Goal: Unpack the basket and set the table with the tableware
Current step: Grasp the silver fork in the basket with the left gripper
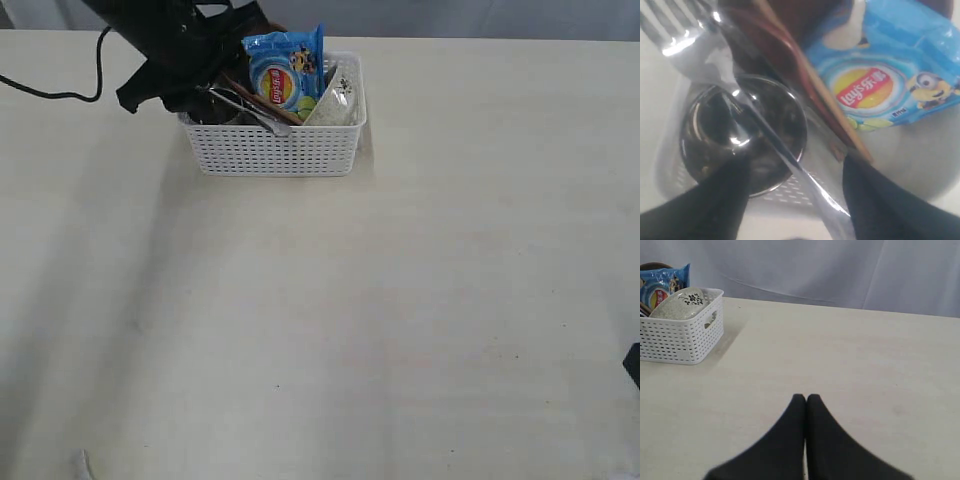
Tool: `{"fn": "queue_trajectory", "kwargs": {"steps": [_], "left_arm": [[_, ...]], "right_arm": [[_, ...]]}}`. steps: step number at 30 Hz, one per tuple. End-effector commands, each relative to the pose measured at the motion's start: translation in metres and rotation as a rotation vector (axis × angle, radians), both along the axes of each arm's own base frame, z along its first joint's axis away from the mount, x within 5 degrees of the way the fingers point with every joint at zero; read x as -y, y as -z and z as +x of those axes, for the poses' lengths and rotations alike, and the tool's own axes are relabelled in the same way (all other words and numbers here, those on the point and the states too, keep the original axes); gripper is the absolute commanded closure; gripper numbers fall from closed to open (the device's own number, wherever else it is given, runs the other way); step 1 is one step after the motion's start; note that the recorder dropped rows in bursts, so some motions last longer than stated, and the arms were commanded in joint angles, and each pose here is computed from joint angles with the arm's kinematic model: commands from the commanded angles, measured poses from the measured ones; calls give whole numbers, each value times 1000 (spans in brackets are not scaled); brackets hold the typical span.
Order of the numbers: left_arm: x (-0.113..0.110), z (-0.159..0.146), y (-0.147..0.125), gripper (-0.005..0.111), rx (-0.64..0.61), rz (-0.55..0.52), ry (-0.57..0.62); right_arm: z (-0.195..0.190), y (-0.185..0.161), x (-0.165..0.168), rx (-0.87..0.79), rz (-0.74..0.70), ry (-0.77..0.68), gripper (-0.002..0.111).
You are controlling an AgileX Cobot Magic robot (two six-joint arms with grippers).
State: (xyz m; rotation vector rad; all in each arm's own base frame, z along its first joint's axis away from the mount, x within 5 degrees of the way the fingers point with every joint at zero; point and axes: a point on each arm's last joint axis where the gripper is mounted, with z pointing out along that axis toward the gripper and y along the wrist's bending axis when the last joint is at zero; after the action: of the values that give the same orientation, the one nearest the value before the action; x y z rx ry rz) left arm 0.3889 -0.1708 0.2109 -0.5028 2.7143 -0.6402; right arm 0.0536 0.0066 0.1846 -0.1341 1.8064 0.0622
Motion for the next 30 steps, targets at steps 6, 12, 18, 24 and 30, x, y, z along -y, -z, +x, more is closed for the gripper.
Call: {"fn": "queue_trajectory", "kwargs": {"steps": [6, 12, 18, 24, 30], "left_arm": [[3, 9, 16, 54, 37, -8, -37], [3, 12, 15, 71, 71, -16, -49], [3, 13, 14, 107, 90, -16, -46], [3, 13, 14, 107, 94, -4, -23], [3, 12, 14, 107, 99, 6, -2]], "right_arm": [[0, 0, 0, 8, -7, -2, 109], [0, 0, 0, 8, -7, -2, 109], [0, 0, 0, 8, -7, -2, 109], [0, 0, 0, 8, -7, -2, 109], [0, 0, 0, 8, -7, -2, 109]]}}
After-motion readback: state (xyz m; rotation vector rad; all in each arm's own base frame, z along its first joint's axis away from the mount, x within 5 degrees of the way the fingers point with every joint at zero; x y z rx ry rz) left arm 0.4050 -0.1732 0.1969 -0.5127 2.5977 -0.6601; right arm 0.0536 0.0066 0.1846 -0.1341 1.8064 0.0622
